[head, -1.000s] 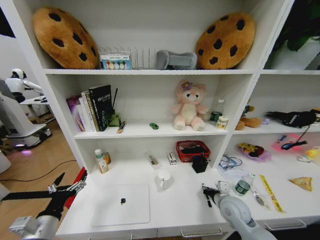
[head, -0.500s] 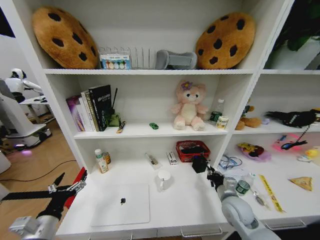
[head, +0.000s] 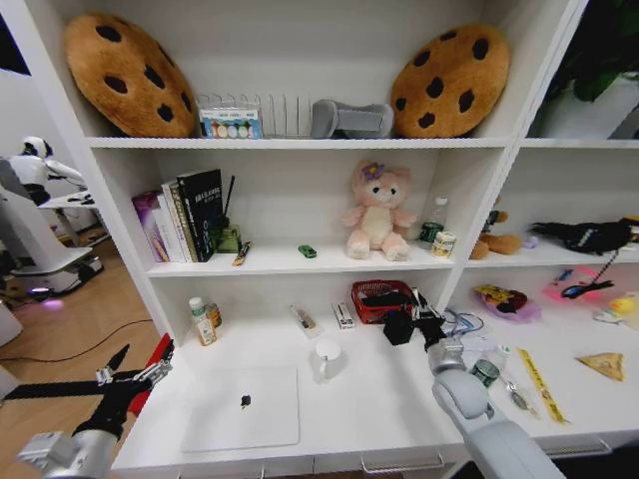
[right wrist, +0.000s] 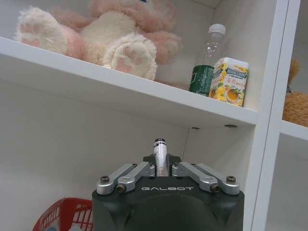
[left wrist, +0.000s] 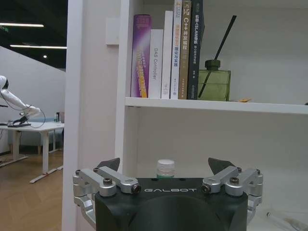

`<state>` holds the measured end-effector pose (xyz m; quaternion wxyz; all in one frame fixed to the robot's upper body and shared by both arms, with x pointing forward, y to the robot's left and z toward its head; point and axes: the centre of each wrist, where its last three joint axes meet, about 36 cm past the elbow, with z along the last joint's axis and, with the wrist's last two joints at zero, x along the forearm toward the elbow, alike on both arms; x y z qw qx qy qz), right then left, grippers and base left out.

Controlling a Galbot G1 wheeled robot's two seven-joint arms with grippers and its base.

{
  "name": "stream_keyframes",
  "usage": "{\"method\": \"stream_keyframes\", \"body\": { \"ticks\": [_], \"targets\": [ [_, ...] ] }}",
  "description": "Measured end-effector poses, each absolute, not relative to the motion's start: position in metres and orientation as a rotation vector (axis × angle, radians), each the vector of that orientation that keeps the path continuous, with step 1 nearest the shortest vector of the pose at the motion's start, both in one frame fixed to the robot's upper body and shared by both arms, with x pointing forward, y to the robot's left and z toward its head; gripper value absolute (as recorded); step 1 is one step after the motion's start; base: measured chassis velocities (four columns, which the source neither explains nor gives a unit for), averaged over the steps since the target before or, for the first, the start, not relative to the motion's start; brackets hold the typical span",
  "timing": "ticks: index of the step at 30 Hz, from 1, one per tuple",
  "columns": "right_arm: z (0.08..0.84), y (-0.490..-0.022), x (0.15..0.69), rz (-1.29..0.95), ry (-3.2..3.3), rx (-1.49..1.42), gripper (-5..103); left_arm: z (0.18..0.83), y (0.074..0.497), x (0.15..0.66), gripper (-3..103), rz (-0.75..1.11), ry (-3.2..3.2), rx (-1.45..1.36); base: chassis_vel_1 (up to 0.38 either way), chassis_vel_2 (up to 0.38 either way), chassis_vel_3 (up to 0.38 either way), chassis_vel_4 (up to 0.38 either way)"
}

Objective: Organize the objects on the table.

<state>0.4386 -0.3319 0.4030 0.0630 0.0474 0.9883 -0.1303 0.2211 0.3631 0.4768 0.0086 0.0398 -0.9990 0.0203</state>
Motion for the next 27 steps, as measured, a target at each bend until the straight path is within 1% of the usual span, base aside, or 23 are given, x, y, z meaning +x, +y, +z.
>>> {"method": "stream_keyframes", "body": {
  "ticks": [3, 8, 14, 27],
  "targets": [
    [0.396, -0.335, 0.459, -0.425, 2.975, 0.143, 10, 0.477, 0.363, 0.221, 100, 0.063, -3.121, 0.124, 0.0, 0.0, 0.0, 0.0],
    [0.386, -0.338, 0.474, -0.433, 2.988, 0.154, 10, 0.477, 0.363, 0.221, 100, 0.063, -3.121, 0.124, 0.0, 0.0, 0.0, 0.0],
    [0.376, -0.336, 0.484, -0.434, 3.008, 0.149, 10, 0.477, 0.363, 0.221, 100, 0.063, -3.121, 0.124, 0.0, 0.0, 0.0, 0.0],
    [0.355, -0.317, 0.507, -0.417, 3.031, 0.098, 10, 0.477, 0.363, 0.221, 100, 0.063, -3.121, 0.124, 0.0, 0.0, 0.0, 0.0]
  ]
}}
